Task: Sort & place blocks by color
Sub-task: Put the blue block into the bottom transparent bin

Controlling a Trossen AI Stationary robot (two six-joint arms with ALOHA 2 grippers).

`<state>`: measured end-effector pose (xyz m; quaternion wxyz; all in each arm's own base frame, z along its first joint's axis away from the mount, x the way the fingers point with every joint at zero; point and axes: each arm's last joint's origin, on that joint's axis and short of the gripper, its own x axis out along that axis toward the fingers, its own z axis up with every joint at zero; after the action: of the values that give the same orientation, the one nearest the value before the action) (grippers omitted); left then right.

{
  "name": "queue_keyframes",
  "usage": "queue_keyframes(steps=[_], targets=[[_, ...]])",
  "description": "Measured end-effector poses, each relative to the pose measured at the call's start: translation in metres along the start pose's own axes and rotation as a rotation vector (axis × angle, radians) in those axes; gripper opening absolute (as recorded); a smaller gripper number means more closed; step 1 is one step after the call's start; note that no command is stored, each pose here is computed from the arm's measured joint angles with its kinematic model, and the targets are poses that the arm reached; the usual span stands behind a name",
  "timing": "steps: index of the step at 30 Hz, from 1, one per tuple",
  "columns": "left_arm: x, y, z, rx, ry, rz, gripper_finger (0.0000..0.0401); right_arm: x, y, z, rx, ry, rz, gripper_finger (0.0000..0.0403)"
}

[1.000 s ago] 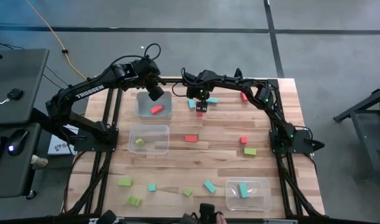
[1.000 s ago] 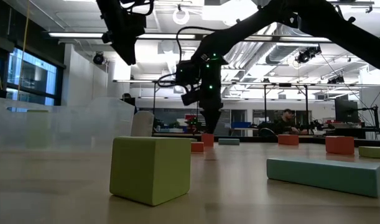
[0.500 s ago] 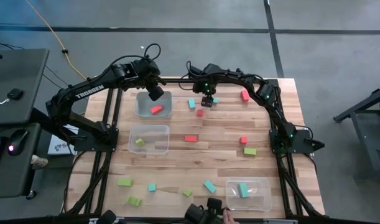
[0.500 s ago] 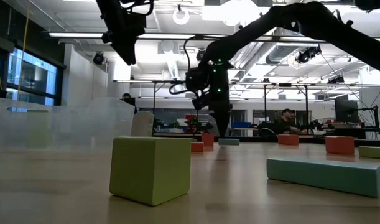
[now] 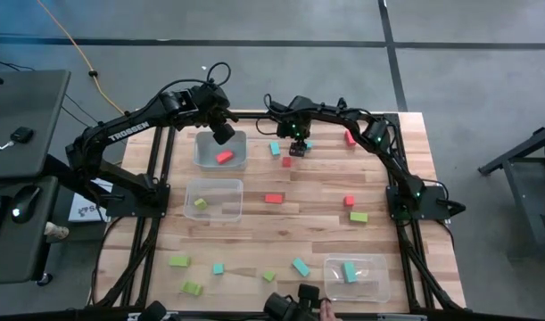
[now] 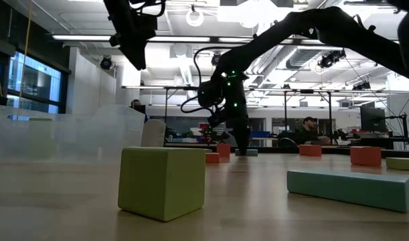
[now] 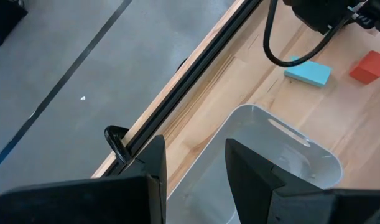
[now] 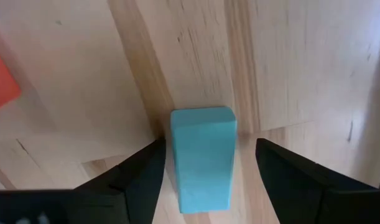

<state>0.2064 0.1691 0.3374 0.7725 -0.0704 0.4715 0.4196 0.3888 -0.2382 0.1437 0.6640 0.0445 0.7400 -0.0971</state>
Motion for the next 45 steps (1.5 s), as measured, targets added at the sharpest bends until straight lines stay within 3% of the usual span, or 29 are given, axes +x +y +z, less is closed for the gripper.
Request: queue_keyframes(steps=[6, 13, 14, 24, 45], targets=[[0.0, 0.0, 0.0, 0.0, 0.0, 0.0, 0.0097, 0.001, -0.001, 0.0, 0.003, -0.003, 0.02, 0.0227], [0.0, 0.0, 0.0, 0.001, 0.0, 0.0, 0.0097, 0.001, 0.001, -0.001, 0.076, 0.0, 0.06, 0.01], [0.0, 0.0, 0.0, 0.0, 0.0, 0.0, 0.0097, 0.001, 0.001, -0.001, 0.086, 0.003, 0.061, 0.0096], [0.0, 0.0, 0.0, 0.0, 0.0, 0.0, 0.0097, -0.006, 0.008, -0.008, 0.148, 0.056, 0.082, 0.0096], [0.0, -0.002, 0.0, 0.001, -0.001, -0.036, 0.0097, -0.135, 0.059, -0.04, 0.256, -0.228, 0.002, 0.0096]])
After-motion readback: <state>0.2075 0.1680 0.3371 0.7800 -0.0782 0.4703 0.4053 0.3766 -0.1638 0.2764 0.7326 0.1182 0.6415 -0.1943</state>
